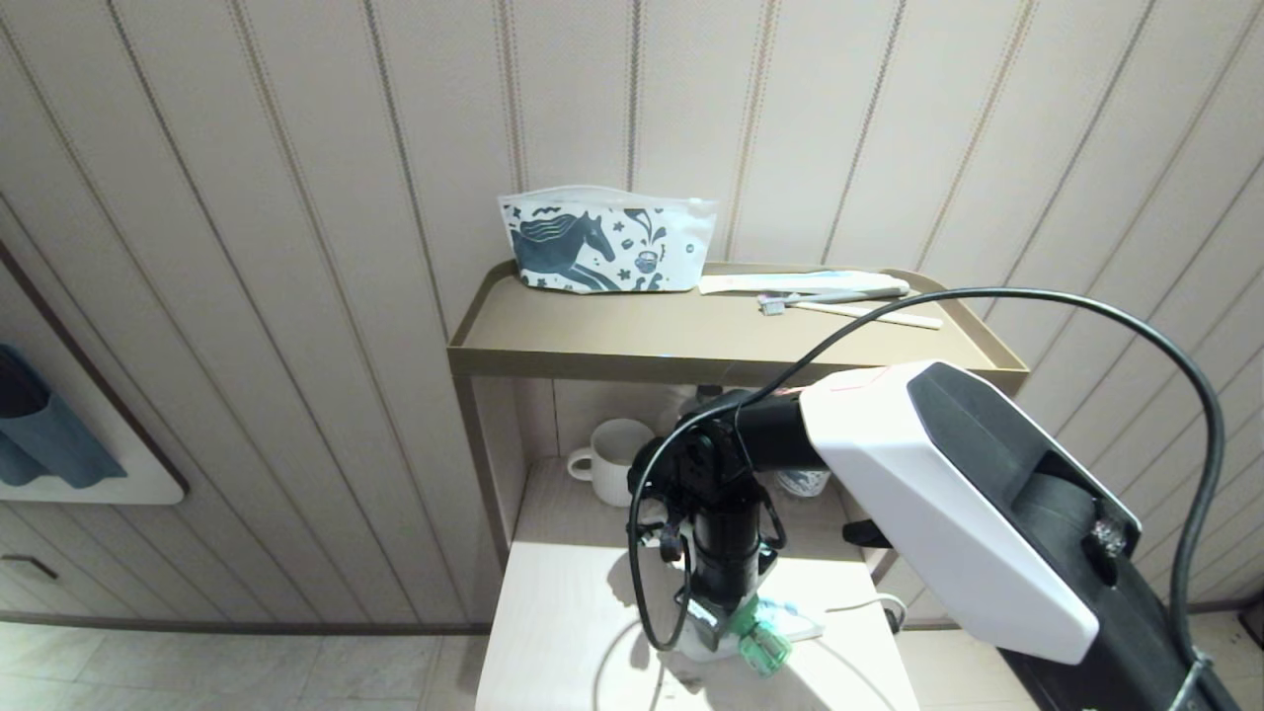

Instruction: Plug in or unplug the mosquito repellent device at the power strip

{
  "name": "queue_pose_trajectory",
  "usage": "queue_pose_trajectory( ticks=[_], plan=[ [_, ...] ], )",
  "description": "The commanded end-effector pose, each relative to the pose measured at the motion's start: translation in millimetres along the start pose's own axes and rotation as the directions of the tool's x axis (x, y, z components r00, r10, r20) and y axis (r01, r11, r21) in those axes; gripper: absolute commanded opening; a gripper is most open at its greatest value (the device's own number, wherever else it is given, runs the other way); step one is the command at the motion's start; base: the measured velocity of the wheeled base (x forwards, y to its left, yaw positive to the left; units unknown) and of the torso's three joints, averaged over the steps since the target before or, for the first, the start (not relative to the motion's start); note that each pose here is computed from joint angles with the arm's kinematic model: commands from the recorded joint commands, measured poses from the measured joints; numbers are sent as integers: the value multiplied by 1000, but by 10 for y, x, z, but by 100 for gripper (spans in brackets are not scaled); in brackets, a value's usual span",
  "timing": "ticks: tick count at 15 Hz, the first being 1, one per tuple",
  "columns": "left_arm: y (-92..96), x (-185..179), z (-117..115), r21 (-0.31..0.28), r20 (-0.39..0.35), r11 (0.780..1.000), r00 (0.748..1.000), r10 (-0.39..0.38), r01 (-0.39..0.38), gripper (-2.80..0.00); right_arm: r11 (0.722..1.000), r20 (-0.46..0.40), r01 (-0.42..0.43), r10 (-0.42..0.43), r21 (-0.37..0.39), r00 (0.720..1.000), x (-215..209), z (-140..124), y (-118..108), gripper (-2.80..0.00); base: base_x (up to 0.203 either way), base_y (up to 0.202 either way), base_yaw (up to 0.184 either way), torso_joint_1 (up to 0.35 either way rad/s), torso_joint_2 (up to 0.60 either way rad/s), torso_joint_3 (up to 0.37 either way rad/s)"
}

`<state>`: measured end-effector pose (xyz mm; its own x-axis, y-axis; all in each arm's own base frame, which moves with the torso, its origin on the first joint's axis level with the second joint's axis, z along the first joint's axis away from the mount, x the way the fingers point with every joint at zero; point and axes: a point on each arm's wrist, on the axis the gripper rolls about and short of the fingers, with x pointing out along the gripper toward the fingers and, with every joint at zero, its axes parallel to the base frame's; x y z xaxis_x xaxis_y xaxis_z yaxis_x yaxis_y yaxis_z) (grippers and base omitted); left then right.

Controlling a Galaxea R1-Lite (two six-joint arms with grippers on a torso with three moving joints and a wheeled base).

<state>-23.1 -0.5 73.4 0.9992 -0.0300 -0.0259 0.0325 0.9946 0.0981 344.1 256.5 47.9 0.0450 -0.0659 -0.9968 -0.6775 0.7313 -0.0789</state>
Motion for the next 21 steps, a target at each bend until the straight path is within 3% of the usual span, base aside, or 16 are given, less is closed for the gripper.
queue_pose_trajectory(
  ticks=[1,21],
  plan=[
    [0,1,0,1,-2,1000,1000,-1,1,-280,1000,-1,1,-1,1,1000,13,2,-8,-280,0,0,0,0,0,0],
    [0,1,0,1,-2,1000,1000,0,0,-280,999,34,39,-39,-1,999,133,91,25,-280,0,0,0,0,0,0]
  ],
)
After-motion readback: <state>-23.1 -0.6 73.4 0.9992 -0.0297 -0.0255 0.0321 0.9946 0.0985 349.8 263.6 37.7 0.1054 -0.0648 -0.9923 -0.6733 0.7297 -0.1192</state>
